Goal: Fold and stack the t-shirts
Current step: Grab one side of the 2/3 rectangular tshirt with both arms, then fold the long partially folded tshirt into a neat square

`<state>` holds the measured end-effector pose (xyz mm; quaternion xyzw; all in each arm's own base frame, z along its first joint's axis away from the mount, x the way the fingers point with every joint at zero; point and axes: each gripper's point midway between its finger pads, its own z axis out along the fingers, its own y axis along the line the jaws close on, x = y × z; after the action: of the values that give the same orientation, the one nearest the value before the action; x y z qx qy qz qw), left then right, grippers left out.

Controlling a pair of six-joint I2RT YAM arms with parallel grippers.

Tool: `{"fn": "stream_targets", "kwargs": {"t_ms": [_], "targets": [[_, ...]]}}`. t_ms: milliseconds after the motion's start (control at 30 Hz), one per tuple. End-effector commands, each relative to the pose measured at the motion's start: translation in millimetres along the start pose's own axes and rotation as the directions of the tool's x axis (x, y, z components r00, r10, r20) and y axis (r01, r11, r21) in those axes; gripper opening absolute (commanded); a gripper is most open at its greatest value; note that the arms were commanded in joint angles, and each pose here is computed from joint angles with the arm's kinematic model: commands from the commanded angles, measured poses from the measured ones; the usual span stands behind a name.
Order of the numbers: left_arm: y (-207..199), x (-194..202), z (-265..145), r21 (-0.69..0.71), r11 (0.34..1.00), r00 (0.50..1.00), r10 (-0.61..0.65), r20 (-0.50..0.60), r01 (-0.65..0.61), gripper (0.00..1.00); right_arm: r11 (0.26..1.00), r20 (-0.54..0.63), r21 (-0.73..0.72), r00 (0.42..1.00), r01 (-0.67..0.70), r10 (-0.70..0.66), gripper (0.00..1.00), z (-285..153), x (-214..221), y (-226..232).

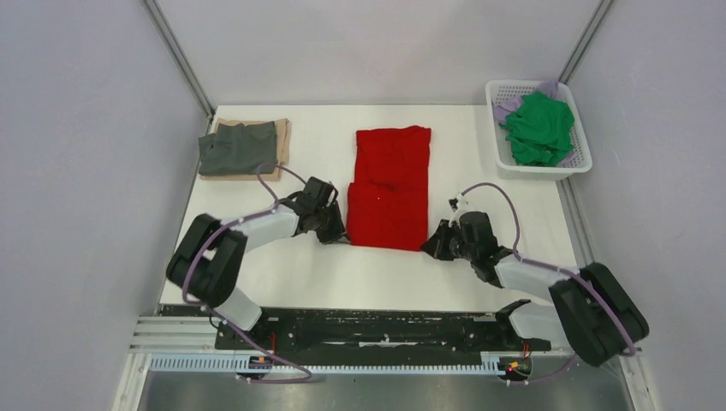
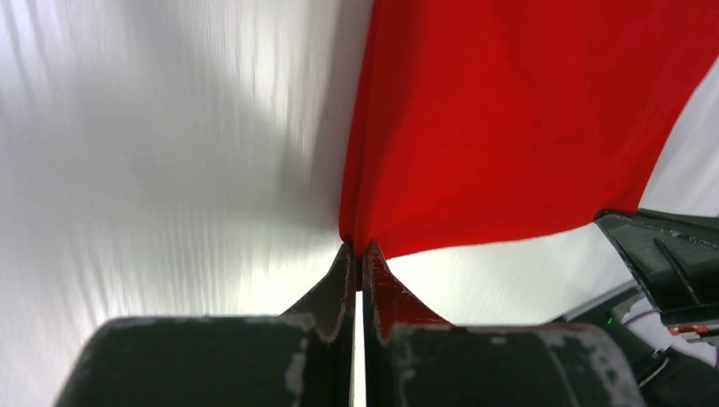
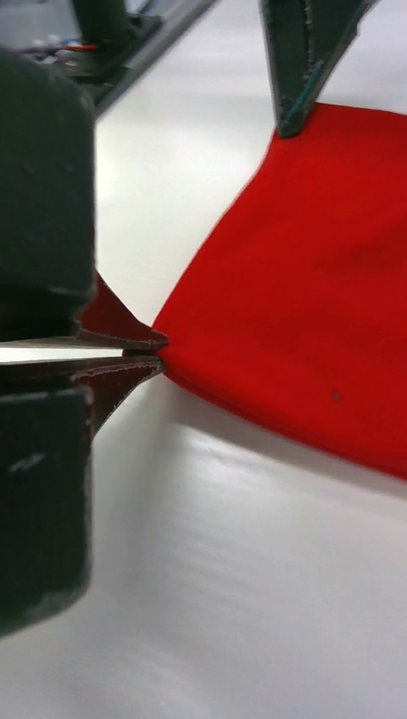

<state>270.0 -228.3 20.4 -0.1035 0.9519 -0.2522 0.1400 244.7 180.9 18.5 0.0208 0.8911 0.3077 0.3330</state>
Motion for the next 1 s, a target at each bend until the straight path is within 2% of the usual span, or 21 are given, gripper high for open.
{"fn": "stream_targets", "kwargs": {"t_ms": [0,67,133,267,433,533,700,967], "targets": [[-0.5,20.9,-50.1,-0.032,0.994,0.994,0.105,0.034,-0.104,0.02,0.989,-0.059,-0.111,0.993,0.095,-0.102,0.00,-25.6,20.8,31.5],[-6.9,28.5,-75.9,-0.013,0.991,0.989,0.136,0.059,-0.135,0.02,0.980,-0.046,-0.158,0.990,0.121,-0.130,0.00,-38.3,19.7,48.5],[-14.0,28.8,-104.6,0.008,0.987,0.979,0.157,0.130,-0.159,0.02,0.964,-0.023,-0.219,0.987,0.148,-0.157,0.00,-52.6,16.0,67.0],[-34.5,32.0,-156.2,0.110,0.974,0.961,0.168,0.219,-0.196,0.02,0.926,0.026,-0.329,0.982,0.186,-0.188,0.00,-78.8,8.2,101.2],[-45.1,32.7,-192.6,0.171,0.959,0.941,0.169,0.292,-0.225,0.02,0.877,0.122,-0.432,0.978,0.208,-0.172,0.00,-111.4,-7.9,135.7],[-45.7,24.2,-201.2,0.163,0.961,0.925,0.158,0.344,-0.225,0.02,0.869,0.173,-0.446,0.973,0.216,-0.154,0.00,-121.6,-18.1,142.6],[-55.1,11.9,-195.9,0.176,0.960,0.918,0.139,0.372,-0.217,0.02,0.884,0.195,-0.417,0.971,0.212,-0.141,0.00,-117.7,-27.8,142.3],[-49.1,-30.0,-175.8,0.101,0.980,0.898,0.113,0.424,-0.170,0.02,0.936,0.278,-0.217,0.937,0.276,-0.212,0.00,-103.7,-74.8,134.5]]}}
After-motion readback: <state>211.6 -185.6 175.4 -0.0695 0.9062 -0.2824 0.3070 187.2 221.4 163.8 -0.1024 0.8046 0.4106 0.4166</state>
